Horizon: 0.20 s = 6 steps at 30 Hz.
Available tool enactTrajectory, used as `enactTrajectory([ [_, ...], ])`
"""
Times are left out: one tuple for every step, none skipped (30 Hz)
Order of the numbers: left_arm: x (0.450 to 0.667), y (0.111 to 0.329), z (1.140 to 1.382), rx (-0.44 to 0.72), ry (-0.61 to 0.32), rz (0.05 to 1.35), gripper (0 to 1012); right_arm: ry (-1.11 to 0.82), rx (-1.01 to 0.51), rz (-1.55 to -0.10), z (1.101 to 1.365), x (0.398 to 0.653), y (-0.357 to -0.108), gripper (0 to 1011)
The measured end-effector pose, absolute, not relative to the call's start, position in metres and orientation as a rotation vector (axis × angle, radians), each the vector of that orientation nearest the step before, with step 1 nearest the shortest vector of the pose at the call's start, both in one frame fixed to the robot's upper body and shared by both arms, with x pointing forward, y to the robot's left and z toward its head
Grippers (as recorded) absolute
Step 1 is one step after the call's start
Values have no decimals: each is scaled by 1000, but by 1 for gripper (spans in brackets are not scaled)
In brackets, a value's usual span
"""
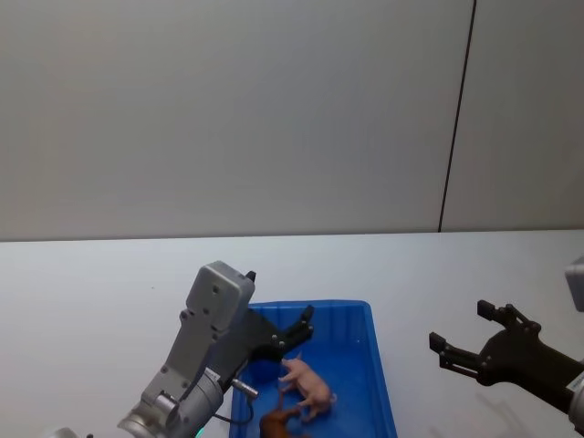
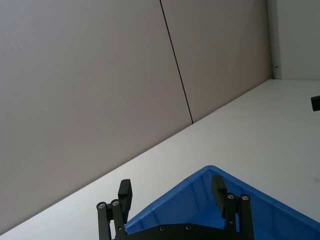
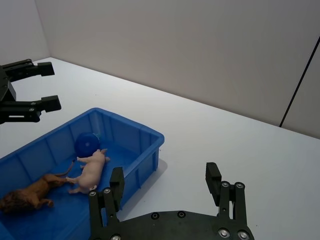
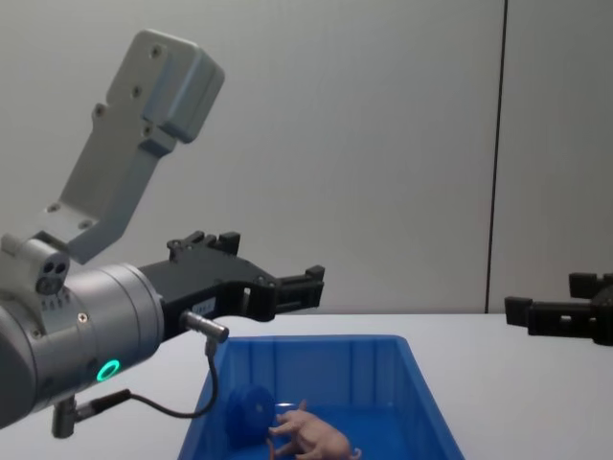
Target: Pick up the two dolls from the table and place them into the box.
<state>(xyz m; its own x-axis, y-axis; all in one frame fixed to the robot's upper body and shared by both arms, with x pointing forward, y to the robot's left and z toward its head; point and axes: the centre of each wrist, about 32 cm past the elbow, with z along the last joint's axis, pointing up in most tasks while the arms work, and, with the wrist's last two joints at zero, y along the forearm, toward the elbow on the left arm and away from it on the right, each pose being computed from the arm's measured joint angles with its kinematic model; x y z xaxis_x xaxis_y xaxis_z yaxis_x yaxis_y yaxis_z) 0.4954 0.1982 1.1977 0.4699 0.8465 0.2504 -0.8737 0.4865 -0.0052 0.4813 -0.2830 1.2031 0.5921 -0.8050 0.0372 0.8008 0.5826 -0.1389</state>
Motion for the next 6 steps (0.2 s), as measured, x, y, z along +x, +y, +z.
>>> enactTrajectory([
  [495,198,1198,127,-234,1057,1001,31,-146,-937,1203,481,-283,1001],
  [495,198,1198,121,-238,1057,1001,31,-146,-938,1203,481,-283,1001],
  [495,198,1198,119,-240,1057,1001,31,-146,-937,1203,481,-283,1001],
  [495,198,1198,116,-241,1056,1001,31,-146,-937,1203,481,-283,1001],
  [495,198,1199,113,-244,1056,1001,31,-146,-938,1203,481,-283,1001],
  [495,198,1199,111,-246,1056,1001,31,-146,-937,1203,481,-283,1001],
])
